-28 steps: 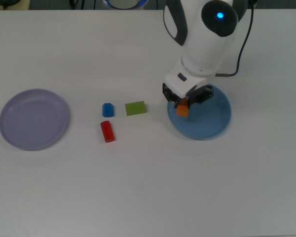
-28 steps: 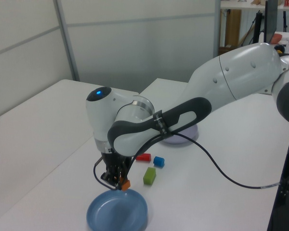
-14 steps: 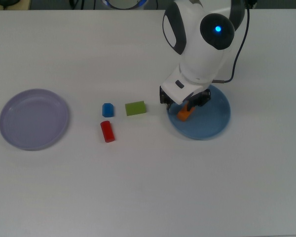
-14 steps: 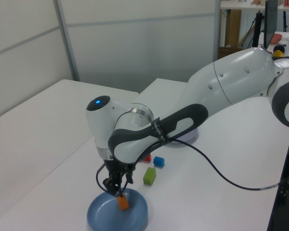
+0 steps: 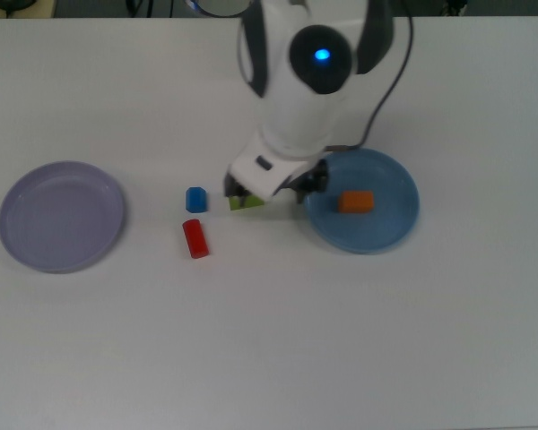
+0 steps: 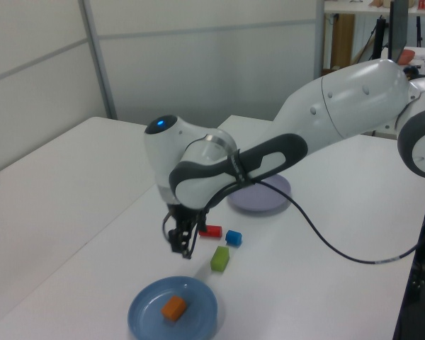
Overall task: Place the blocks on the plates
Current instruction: 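Move the gripper to the green block and grasp it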
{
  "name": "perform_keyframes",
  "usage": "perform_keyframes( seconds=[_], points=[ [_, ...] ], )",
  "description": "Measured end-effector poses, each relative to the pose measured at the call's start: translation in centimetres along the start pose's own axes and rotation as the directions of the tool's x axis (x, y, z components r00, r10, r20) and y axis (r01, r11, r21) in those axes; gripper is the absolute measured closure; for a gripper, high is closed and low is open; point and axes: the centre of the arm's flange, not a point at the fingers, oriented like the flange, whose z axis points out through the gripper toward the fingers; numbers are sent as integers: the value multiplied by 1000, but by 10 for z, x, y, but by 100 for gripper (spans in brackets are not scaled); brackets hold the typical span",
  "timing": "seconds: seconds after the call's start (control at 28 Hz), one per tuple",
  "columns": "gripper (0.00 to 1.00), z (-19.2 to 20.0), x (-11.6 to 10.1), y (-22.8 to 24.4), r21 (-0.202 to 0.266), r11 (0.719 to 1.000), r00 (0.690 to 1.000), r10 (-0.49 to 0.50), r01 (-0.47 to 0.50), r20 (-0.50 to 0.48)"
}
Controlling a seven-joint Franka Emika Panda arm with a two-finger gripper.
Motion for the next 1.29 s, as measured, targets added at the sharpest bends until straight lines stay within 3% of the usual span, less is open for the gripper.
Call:
perform_keyframes(
  seconds=[0.11,0.39,1.29],
  points=[
    [0,12,-4,29,5,995,994,-102,102,35],
    [0,39,-13,32,-20,981,977,-193,195,93],
    [0,60,-24,28,-18,975,966,-218,222,141]
  ],
)
